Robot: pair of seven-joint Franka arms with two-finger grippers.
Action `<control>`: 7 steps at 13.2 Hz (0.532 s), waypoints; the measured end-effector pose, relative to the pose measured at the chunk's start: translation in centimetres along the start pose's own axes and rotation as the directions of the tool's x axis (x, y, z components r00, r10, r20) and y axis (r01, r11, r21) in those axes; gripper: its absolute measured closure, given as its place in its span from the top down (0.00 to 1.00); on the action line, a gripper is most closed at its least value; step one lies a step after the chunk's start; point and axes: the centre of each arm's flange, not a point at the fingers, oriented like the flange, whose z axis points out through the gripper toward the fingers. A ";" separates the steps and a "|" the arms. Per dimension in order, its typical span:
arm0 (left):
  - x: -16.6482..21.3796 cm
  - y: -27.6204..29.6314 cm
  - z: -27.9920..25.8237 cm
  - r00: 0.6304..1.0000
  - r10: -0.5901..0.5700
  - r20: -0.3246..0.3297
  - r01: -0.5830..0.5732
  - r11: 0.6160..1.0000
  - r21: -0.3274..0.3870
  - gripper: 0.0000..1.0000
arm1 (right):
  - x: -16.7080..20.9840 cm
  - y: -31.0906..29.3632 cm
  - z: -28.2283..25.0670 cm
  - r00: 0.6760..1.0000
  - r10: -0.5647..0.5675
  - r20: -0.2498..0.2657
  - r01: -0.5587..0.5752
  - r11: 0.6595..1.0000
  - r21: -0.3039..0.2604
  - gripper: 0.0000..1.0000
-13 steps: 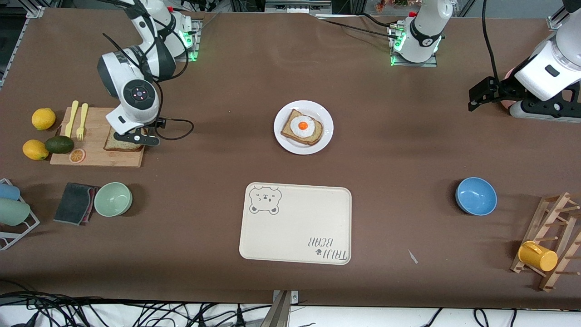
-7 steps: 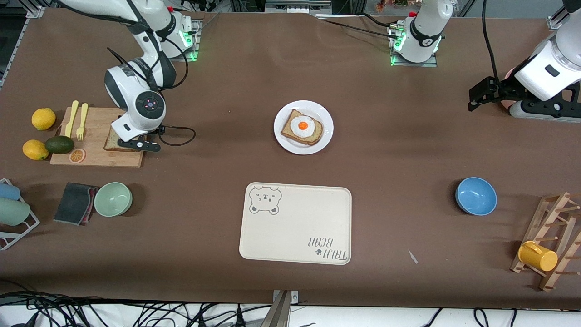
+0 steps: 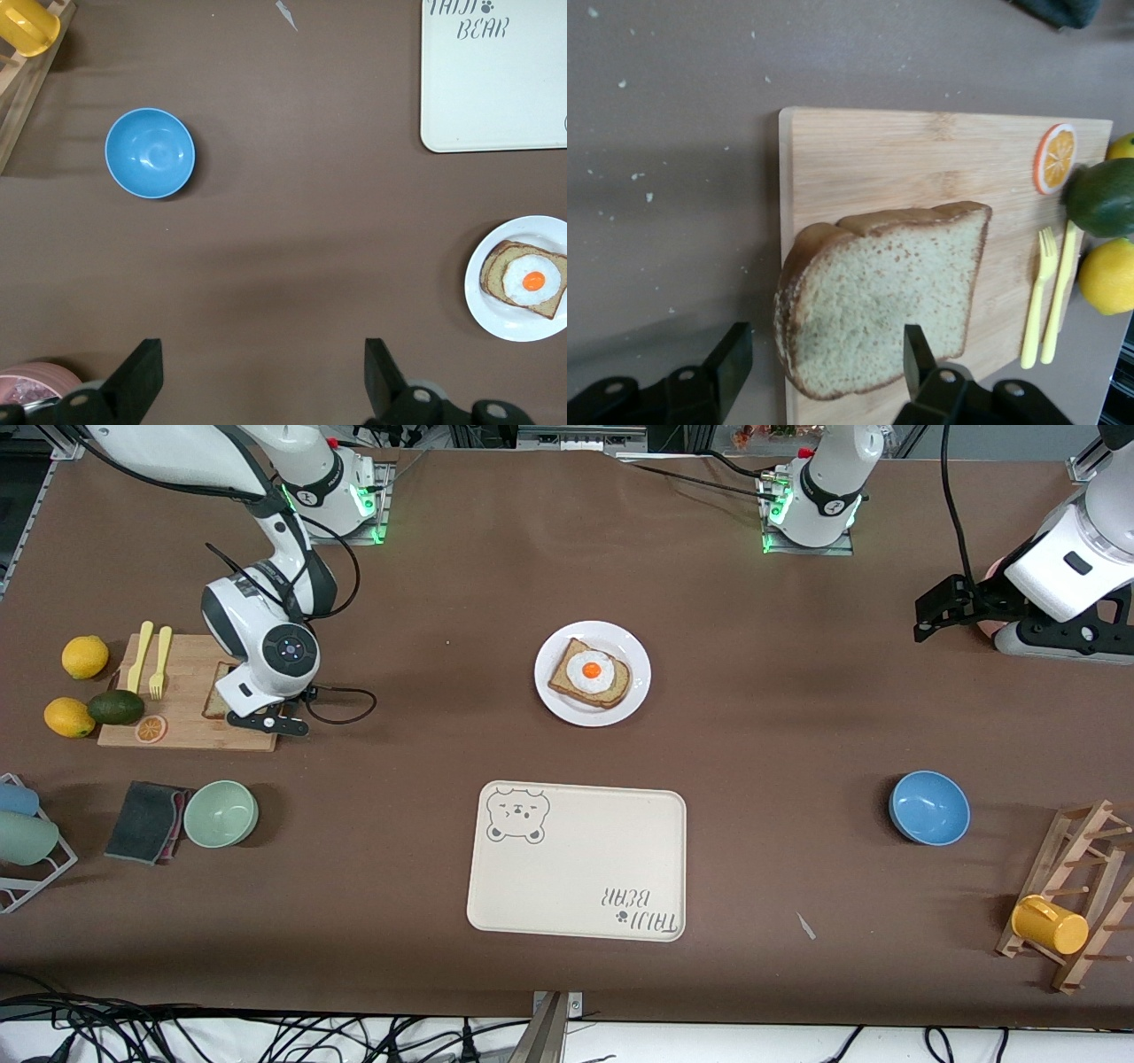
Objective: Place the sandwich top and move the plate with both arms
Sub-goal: 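Grasp the bread slice edge with the right gripper and lift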
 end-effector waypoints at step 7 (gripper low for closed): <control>0.0 0.0 0.0 1.000 0.000 0.001 0.000 1.000 0.000 1.00 | 0.1 -0.5 1.0 1.000 -0.007 0.012 0.007 1.000 0.008 0.65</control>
